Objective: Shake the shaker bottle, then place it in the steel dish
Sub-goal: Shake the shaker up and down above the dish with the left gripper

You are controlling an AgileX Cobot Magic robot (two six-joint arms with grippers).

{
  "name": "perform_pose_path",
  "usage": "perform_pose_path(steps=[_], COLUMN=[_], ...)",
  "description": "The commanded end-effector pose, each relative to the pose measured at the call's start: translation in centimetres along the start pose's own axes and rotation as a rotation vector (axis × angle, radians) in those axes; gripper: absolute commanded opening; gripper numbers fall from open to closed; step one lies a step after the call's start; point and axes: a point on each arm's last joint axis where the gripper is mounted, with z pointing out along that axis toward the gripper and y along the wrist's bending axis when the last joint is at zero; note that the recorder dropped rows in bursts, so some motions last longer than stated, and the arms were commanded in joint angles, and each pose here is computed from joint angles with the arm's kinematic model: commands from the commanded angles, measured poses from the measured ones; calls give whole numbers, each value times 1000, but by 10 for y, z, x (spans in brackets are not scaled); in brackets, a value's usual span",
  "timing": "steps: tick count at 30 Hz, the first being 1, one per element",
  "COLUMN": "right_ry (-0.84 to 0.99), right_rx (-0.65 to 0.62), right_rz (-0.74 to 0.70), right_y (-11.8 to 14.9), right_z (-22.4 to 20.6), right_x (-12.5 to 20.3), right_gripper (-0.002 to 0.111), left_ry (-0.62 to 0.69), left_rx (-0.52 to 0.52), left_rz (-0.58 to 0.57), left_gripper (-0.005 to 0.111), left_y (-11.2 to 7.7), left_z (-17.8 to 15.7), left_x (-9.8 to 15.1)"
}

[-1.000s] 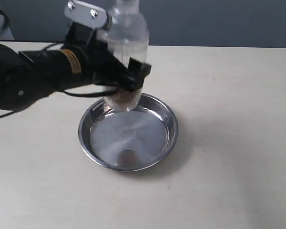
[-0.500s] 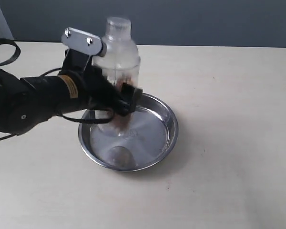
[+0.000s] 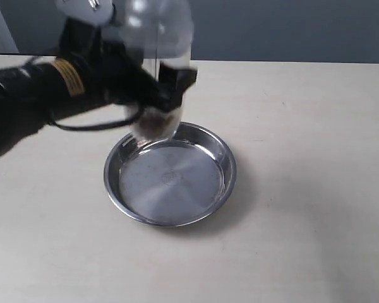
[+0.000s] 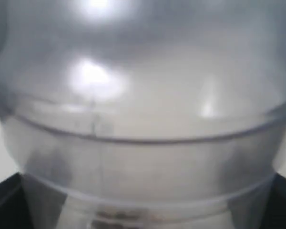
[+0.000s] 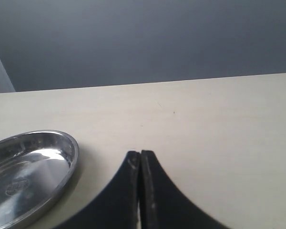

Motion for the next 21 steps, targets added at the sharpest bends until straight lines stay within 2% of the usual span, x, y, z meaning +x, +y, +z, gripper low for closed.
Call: perform_pose_path(steps=[1, 2, 3, 5, 6, 8, 10, 12, 13, 14, 16, 18, 19, 20, 21], right_ry=[-15, -17, -18, -16, -16, -16, -16, -16, -16, -16, -16, -16, -16, -16, -16], right_rx=[3, 3, 3, 3, 3, 3, 3, 3, 3, 3, 3, 3, 3, 3, 3], right_rz=[-4, -4, -2, -2, -4, -4, -4, -4, -4, -4, -4, -4, -4, -4, -4], right_y=[0, 0, 0, 0, 0, 0, 0, 0, 0, 0, 0, 0, 0, 0, 0], right_z=[0, 0, 0, 0, 0, 0, 0, 0, 0, 0, 0, 0, 0, 0, 0], right_x=[-1, -1, -1, -1, -1, -1, -1, -1, -1, -1, -1, -1, -1, -1, -1], right_gripper=[-1, -1, -1, -1, -1, -1, -1, -1, -1, -1, -1, -1, -1, -1, -1], left_ry=[171, 193, 155, 11, -102, -182, -100, 55, 94, 82, -64, -232, -246, -213, -123], left_rx=[-30, -41, -34, 15, 45, 63, 50, 14, 0, -1, 63, 144, 148, 142, 122], left_rz=[-47, -66, -72, -50, -23, -6, -5, -33, -57, -71, -80, -6, 7, 7, 17], left_gripper=[0, 0, 0, 0, 0, 0, 0, 0, 0, 0, 0, 0, 0, 0, 0], left_y=[6, 7, 6, -3, -9, -12, -9, -1, 1, 1, -8, -21, -22, -22, -18], left_z=[18, 21, 21, 11, -1, -12, -7, 9, 15, 16, 7, -13, -16, -14, -5], left_x=[55, 62, 55, 21, -8, -27, -6, 38, 51, 50, 20, -18, -22, -16, 3])
